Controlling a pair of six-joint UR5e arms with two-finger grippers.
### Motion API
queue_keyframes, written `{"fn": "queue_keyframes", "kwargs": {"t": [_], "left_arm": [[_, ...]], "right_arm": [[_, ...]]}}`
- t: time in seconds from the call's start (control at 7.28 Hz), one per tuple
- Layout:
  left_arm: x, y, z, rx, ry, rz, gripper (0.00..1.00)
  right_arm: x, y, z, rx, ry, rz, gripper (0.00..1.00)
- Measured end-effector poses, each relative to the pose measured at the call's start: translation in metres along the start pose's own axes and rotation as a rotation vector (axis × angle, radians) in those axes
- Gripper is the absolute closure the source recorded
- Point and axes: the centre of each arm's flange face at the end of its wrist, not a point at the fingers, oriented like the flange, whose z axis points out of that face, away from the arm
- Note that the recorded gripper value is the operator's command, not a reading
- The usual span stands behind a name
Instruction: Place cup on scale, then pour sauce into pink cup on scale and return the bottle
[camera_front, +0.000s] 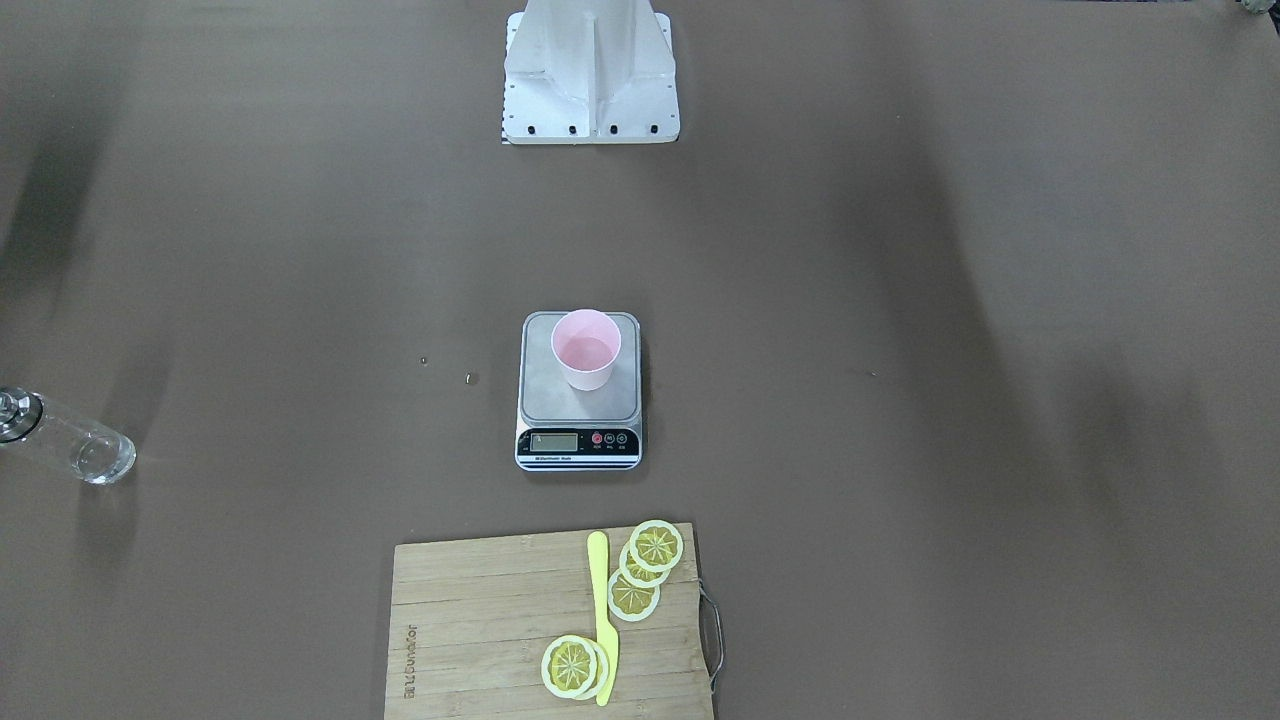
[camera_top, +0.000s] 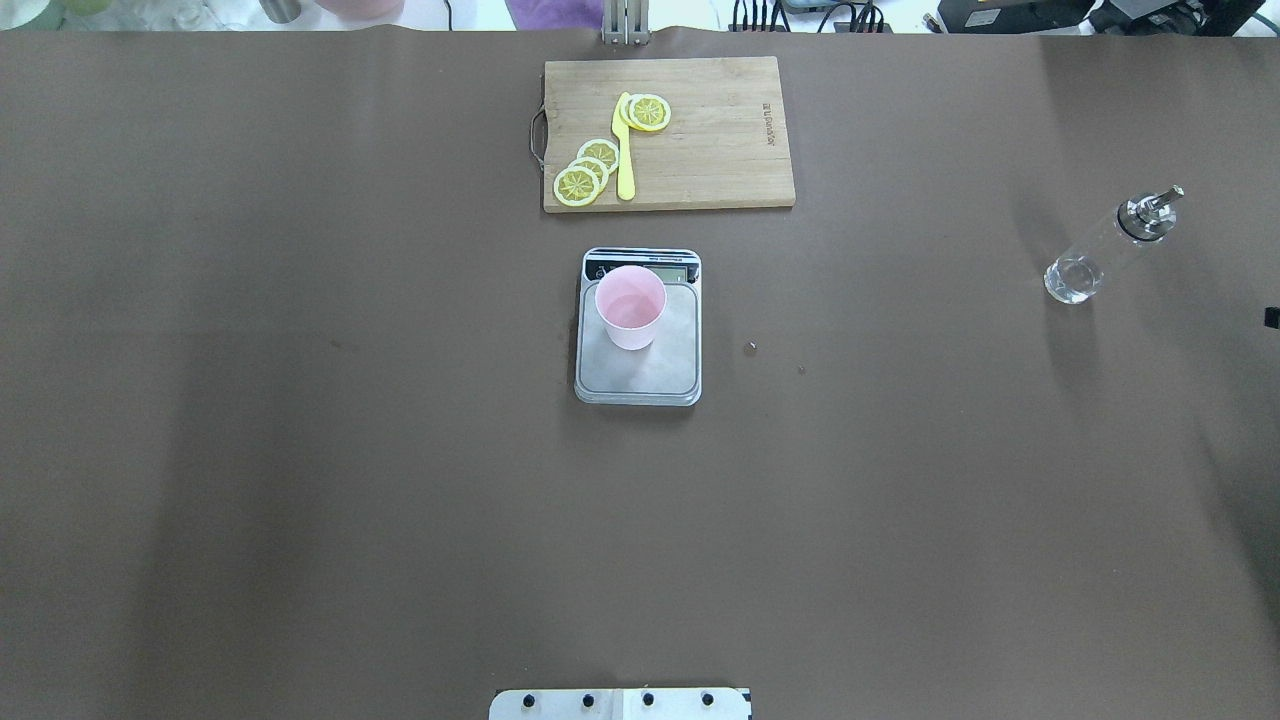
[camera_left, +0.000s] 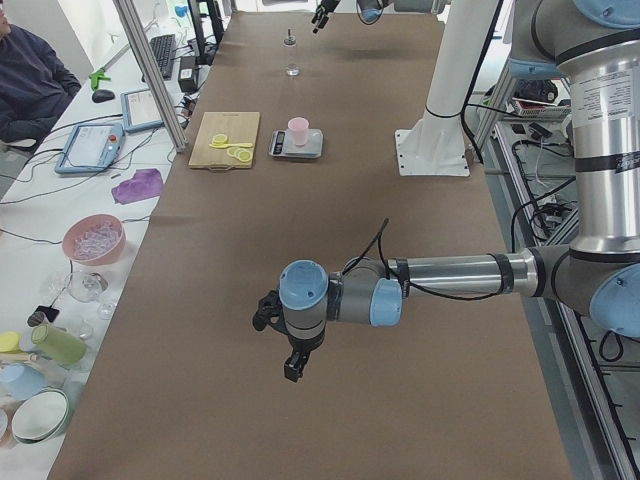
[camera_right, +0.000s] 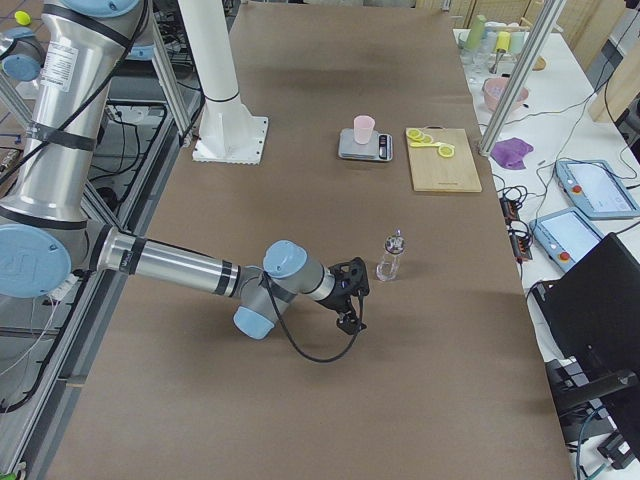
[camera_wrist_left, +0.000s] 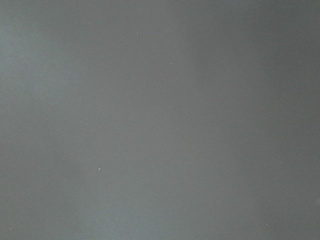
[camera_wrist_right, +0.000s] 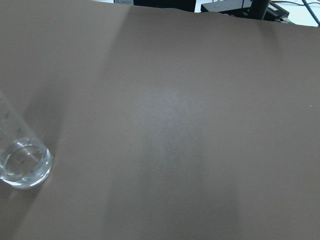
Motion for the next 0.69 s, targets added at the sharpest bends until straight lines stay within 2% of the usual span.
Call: {"fn": "queue_keyframes", "kwargs": {"t": [0.14,0.41,0.69], "left_arm": [[0.0,0.0,0.0,0.0,0.0,0.0,0.02],[0.0,0.0,0.0,0.0,0.0,0.0,0.02],[0.0,0.0,0.0,0.0,0.0,0.0,0.02]], "right_arm": [[0.026,-0.022,-0.002,-0.02,0.005,0.003,0.0],[0.052,-0.086,-0.005,-0.105,0.0,0.032,0.0],[0.043,-0.135,-0.004,-0.19,-0.032,0.073,0.0]]}}
